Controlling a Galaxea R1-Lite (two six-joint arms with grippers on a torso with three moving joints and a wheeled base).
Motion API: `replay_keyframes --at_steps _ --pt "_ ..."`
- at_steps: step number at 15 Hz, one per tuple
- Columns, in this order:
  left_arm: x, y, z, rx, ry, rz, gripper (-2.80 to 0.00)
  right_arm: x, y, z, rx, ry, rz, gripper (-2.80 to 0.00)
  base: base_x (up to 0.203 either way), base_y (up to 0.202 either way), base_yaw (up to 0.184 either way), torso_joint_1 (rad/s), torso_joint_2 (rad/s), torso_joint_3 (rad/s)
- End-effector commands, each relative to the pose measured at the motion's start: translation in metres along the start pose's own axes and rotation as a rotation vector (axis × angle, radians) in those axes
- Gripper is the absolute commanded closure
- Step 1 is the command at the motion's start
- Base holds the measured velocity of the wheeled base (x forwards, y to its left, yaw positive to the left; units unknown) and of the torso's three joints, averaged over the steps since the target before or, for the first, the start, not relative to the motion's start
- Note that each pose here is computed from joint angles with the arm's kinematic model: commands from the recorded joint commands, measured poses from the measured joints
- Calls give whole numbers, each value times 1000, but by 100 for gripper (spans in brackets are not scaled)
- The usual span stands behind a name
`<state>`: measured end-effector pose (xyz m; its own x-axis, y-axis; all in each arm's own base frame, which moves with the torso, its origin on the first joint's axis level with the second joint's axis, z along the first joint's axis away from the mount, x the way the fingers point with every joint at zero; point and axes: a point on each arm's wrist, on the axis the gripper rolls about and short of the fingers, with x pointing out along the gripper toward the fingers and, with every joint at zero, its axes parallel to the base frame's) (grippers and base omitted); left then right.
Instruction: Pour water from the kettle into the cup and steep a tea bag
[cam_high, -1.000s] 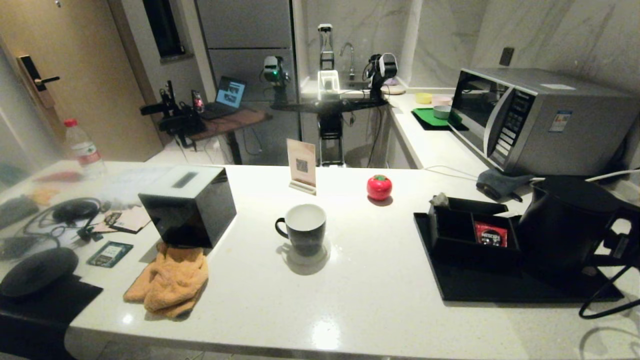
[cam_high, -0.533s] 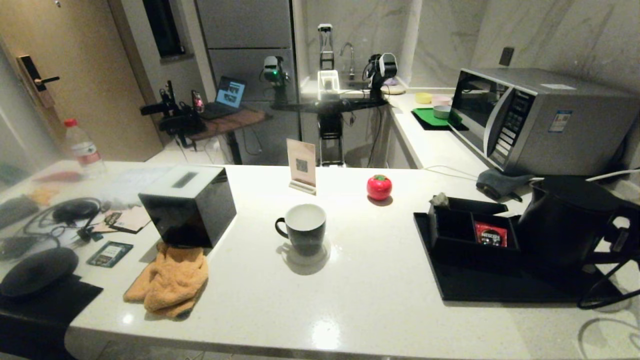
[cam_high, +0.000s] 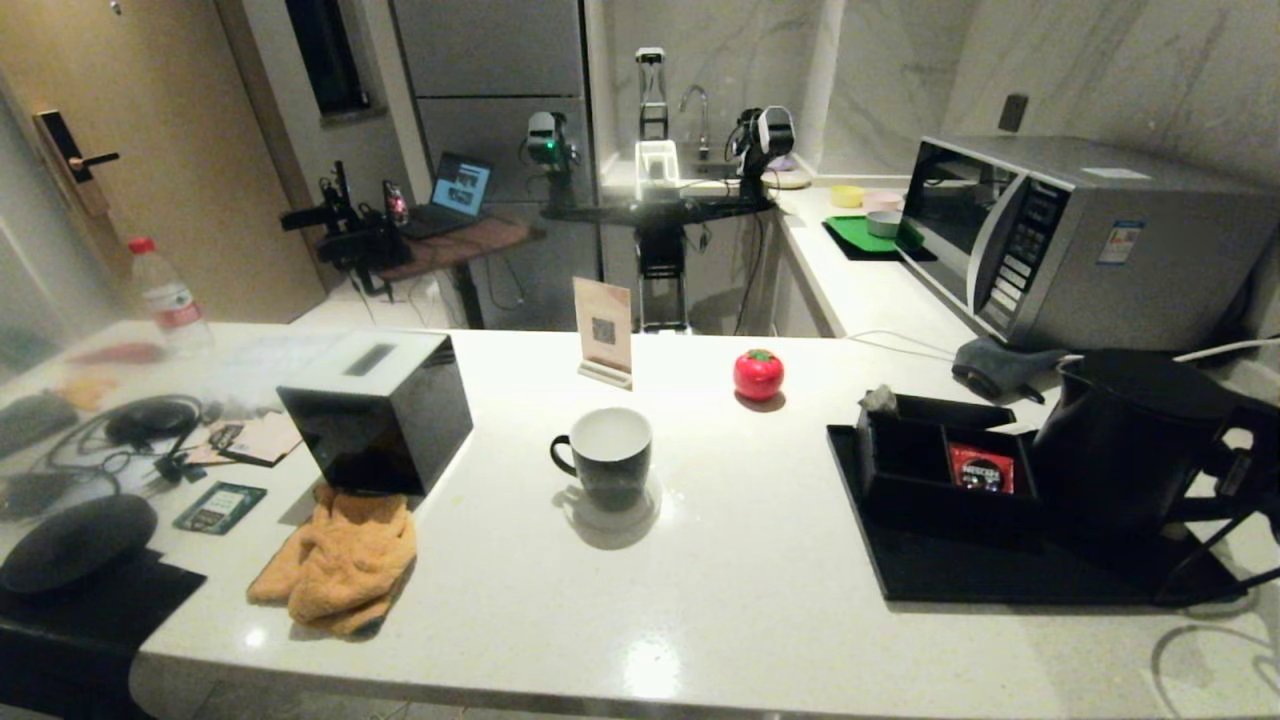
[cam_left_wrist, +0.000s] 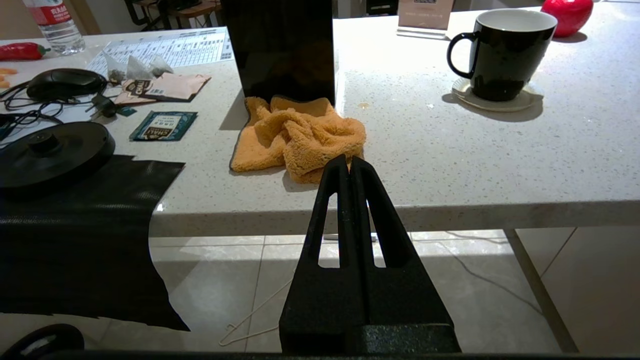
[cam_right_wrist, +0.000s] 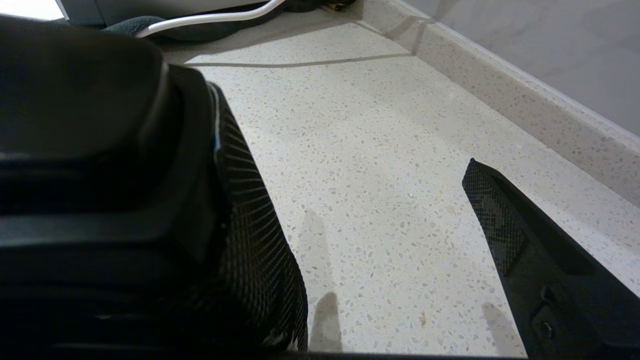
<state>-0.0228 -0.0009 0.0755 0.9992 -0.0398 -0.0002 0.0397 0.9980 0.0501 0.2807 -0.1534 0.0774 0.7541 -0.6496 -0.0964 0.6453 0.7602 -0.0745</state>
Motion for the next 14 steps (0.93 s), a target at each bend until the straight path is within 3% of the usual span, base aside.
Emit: replay_keyframes --at_steps 1,14 --pt "0 0 0 0 0 0 0 -1 0 1 1 -8 -1 -280 0 0 0 0 0 0" --pt "0 0 0 0 0 0 0 -3 0 7 -10 -49 3 -280 0 0 0 0 0 0"
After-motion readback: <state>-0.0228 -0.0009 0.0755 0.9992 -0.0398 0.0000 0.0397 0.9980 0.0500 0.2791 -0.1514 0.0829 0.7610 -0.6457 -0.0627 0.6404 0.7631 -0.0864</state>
